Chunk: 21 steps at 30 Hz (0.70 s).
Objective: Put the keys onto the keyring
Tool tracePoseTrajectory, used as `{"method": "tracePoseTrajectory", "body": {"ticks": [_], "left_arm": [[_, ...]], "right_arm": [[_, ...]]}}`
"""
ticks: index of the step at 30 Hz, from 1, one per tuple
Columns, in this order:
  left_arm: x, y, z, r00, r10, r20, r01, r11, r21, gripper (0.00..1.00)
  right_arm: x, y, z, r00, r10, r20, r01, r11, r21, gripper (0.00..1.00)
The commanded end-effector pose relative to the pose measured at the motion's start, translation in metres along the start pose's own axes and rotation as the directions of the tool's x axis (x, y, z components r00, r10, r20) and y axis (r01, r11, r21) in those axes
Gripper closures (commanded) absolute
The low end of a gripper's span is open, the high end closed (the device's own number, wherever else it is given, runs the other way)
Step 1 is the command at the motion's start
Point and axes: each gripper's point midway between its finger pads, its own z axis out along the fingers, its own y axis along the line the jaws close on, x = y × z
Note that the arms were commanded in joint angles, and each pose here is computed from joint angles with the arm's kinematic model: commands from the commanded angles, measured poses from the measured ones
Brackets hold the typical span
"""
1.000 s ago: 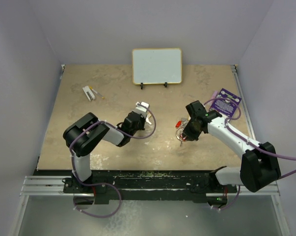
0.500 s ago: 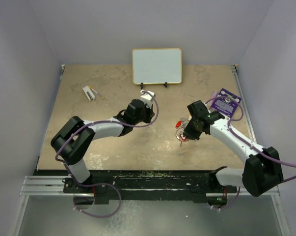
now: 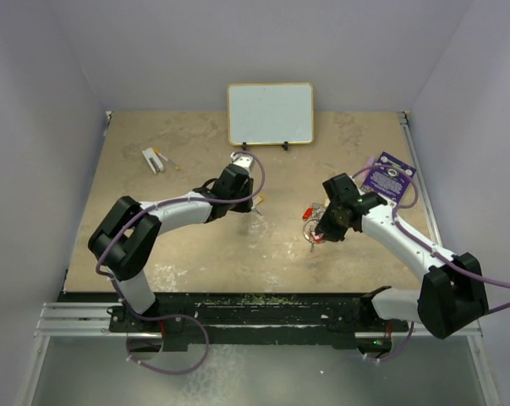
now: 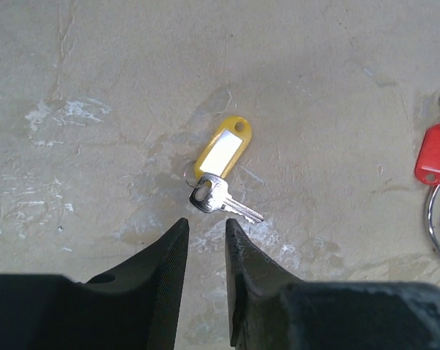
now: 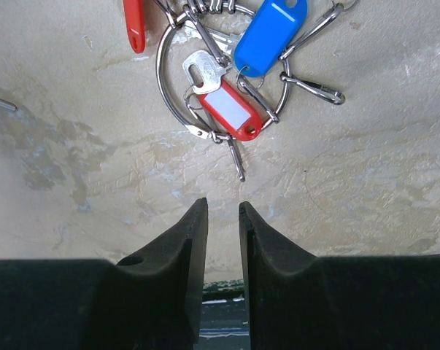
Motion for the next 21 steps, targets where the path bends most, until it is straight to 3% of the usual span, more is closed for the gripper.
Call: {"method": "tracePoseTrajectory", "body": {"ticks": [1, 12, 21], "left_arm": [[-0.018, -0.004, 0.000, 0.990, -0.136, 0.046, 0.137, 0.990, -0.023, 0.68], [-0.005, 0.023, 0.036, 0.971, -0.181, 0.159, 0.201, 0.972, -0.119, 0.57], [-0.003, 0.017, 0.048, 0.955, -0.192, 0.224, 0.223, 0.967, -0.121, 0.56]], "right_arm": [[-0.008, 0.002, -0.001, 1.000, -0.025, 0.018, 0.024, 1.000, 0.007, 0.72], [-0.009, -0.001, -0.004, 0.999, -0.041, 0.020, 0.040, 0.999, 0.021, 0.72], [-0.011, -0.004, -0.007, 0.996, -0.083, 0.016, 0.082, 0.995, 0.049, 0.72]]}}
